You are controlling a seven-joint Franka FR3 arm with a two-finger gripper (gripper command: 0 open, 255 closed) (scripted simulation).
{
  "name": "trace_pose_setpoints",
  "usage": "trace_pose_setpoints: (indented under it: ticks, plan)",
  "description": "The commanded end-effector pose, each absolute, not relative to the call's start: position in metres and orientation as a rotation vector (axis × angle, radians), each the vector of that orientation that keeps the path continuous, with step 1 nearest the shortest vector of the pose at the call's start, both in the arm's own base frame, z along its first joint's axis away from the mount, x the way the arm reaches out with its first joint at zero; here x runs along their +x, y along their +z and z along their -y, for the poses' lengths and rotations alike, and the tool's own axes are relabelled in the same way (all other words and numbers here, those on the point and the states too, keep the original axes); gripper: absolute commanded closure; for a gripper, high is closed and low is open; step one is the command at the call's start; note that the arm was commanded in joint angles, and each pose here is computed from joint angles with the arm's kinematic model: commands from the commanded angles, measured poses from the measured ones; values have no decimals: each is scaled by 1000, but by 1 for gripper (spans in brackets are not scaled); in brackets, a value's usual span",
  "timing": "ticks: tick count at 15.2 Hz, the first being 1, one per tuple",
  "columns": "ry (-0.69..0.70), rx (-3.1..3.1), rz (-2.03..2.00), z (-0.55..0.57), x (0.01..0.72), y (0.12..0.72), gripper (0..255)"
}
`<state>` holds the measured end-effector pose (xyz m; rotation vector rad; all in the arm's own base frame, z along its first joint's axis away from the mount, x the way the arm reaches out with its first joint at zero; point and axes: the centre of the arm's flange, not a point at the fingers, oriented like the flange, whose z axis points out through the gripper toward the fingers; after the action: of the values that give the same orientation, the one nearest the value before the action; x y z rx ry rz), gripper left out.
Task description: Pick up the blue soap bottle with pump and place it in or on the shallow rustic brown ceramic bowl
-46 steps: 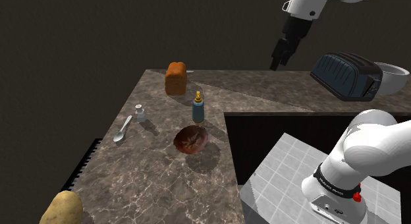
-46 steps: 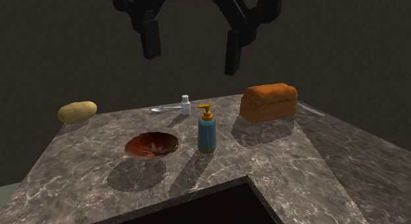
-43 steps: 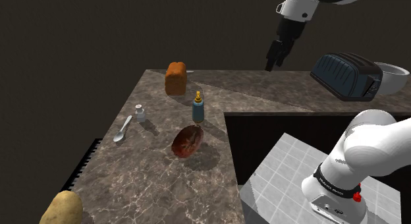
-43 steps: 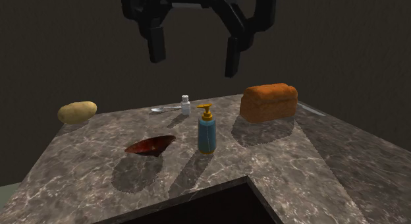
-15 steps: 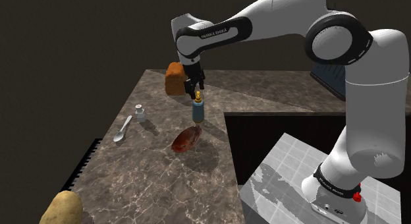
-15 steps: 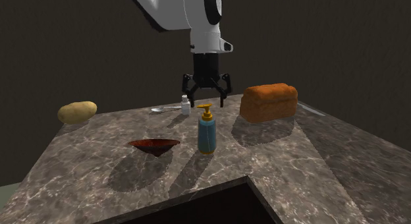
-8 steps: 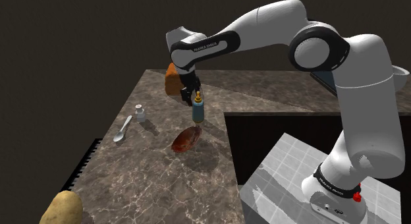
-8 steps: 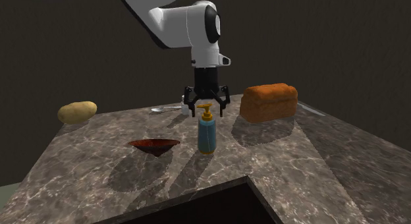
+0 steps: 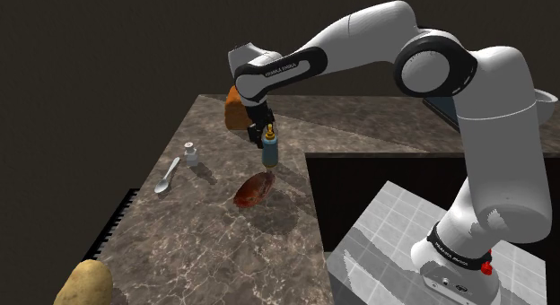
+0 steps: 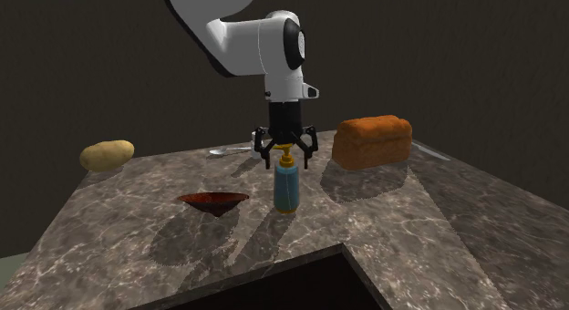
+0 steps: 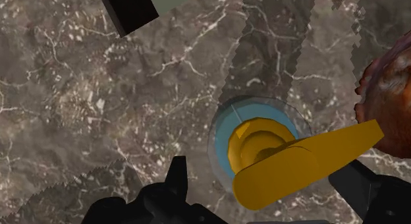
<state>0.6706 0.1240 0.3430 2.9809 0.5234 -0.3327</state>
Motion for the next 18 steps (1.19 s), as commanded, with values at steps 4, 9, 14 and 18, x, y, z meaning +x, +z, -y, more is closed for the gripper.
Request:
trace_pose_setpoints:
  ticks: [4,9,14,18]
  plan:
    - [-333,2981,-523,-124,671,343,255]
    - [-333,2981,-523,-124,670,343,255]
    - [-333,2981,-523,-124,670,354,255]
    - [-333,2981,-523,-124,671,375,255]
